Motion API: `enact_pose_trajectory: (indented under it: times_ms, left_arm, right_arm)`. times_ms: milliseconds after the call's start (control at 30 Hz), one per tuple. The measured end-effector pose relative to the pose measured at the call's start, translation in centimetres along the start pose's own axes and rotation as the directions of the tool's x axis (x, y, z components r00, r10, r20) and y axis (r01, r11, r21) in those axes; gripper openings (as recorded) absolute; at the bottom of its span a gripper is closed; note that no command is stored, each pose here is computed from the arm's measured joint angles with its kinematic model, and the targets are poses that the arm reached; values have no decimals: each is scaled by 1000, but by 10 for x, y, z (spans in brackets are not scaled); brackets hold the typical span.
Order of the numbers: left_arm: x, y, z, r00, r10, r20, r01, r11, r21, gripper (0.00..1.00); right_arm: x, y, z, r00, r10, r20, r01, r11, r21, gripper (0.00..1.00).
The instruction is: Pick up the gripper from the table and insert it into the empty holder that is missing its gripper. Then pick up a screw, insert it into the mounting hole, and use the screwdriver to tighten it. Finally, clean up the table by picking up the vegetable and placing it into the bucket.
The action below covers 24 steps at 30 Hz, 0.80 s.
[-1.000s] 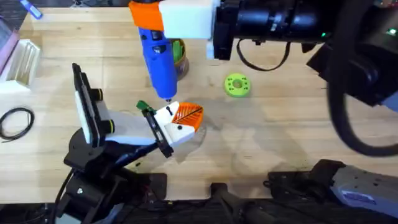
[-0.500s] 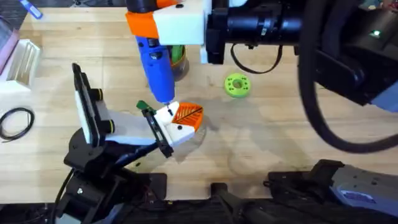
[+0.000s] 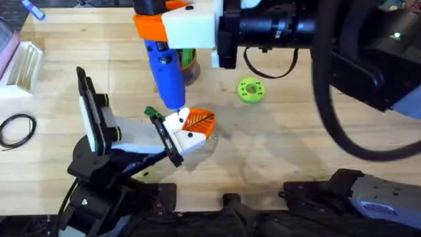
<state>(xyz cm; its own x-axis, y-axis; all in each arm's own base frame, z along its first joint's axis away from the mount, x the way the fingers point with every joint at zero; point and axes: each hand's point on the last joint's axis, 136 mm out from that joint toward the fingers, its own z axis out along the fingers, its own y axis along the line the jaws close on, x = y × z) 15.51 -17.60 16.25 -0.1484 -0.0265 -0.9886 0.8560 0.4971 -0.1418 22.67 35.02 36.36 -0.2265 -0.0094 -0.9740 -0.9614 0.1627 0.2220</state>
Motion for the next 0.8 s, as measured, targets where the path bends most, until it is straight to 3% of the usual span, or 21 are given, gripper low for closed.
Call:
enact_pose_trajectory:
  times_ms: [800]
  left_arm:
    - [0, 1, 0, 1000, 0, 0, 0, 1000, -3, 6]
  right_arm:
    - [11, -1, 0, 999, 32, -40, -32, 999, 7, 20]
